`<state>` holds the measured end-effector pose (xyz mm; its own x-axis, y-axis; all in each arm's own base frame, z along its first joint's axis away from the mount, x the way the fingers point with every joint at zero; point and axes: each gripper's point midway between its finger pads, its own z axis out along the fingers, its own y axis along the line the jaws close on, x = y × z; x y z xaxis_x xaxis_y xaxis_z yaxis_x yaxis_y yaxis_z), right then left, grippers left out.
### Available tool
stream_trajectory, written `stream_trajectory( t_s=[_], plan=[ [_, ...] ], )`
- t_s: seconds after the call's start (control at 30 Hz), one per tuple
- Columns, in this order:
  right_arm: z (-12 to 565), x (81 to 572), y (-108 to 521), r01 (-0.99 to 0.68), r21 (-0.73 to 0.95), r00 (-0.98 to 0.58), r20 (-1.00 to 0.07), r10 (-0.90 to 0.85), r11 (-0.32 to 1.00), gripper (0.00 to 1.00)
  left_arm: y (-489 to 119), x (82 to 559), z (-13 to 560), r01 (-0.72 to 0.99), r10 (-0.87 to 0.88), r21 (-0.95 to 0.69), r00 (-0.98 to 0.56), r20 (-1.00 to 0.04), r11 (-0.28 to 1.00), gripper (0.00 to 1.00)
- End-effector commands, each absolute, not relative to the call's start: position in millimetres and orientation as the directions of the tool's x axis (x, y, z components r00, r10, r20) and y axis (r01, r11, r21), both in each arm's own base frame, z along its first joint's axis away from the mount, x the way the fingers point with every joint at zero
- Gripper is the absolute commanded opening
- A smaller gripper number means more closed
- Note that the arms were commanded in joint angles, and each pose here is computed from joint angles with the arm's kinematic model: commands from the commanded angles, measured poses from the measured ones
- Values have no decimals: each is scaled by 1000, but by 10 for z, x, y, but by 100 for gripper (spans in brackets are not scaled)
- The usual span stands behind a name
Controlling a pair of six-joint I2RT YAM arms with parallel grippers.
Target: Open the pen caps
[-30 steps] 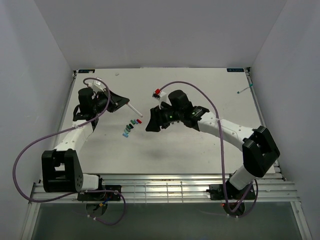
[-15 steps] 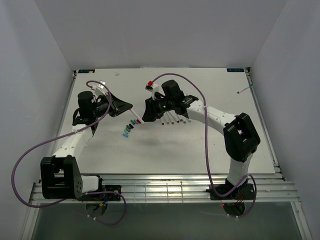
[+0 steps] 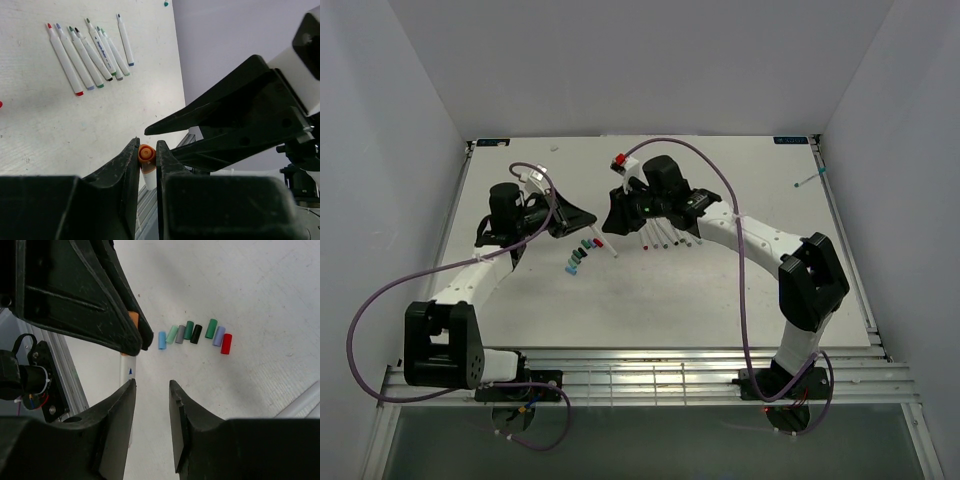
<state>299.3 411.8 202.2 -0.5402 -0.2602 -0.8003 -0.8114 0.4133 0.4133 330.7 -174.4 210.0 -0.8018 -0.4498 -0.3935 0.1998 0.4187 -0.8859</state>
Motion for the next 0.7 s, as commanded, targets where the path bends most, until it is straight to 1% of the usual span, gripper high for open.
stream_trajectory(
  t_s=[0.0, 0.1, 0.23, 0.43, 0.57, 0.6, 0.67],
  plan=[
    [2242, 3048, 4142, -836, 359, -481, -844, -238, 415, 39, -1807, 3270, 2108, 240, -418, -875, -805, -422, 421, 0],
    [2299, 3052, 4114, -838, 347, -465, -858, -217, 422, 41, -1805, 3274, 2071, 231, -417, -876, -808, -415, 424, 0],
    [2292, 2929, 4180, -850, 391, -485, -842, -236, 352, 41, -1828, 3295, 2083, 231, -416, -877, -810, -412, 421, 0],
    [2131, 2775, 4289, -838, 463, -532, -810, -244, 289, 41, -1885, 3330, 2147, 242, -411, -877, -810, -419, 416, 0],
    [2045, 2660, 4329, -833, 480, -544, -800, -254, 275, 41, -1893, 3351, 2150, 241, -413, -876, -808, -420, 417, 0],
    [2090, 2671, 4363, -836, 483, -540, -809, -232, 261, 41, -1892, 3349, 2148, 240, -413, -876, -809, -418, 417, 0],
    [2024, 2632, 4394, -829, 499, -554, -796, -244, 252, 39, -1901, 3351, 2166, 241, -416, -879, -809, -416, 411, 0]
  ],
)
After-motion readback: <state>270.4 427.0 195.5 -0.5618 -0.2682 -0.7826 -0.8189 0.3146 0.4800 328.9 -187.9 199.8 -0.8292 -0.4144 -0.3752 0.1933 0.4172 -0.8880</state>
